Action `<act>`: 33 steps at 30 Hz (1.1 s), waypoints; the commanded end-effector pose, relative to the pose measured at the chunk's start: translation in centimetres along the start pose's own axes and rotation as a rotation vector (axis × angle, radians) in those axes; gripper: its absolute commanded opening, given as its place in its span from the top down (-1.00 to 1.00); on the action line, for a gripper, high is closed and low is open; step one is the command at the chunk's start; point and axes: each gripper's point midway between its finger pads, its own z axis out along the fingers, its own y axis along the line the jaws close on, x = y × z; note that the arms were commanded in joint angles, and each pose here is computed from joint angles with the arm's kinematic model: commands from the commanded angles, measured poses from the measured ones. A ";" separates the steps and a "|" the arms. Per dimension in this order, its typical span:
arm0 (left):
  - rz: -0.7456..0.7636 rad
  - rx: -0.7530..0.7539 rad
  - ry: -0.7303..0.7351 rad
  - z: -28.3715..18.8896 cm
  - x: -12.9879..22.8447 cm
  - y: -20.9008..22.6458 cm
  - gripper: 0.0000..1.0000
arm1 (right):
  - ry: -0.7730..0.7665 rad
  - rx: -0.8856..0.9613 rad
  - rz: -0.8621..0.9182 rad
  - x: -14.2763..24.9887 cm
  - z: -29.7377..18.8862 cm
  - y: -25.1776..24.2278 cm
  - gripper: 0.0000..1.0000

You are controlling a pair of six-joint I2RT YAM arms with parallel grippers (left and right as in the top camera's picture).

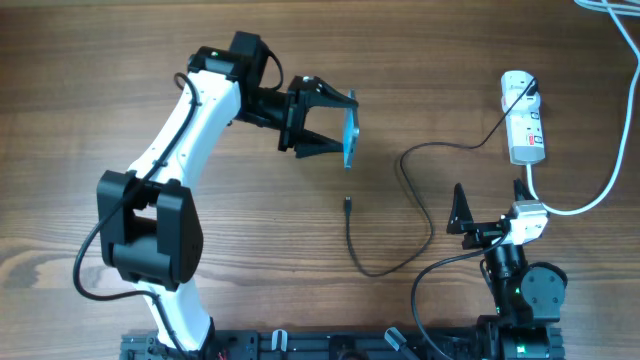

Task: Plug charger to phone and switch on socket

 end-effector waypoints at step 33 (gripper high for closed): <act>-0.049 0.150 -0.066 -5.9 0.3 -3.2 -0.29 | -0.009 0.002 -0.012 -0.2 0.0 -0.1 -0.99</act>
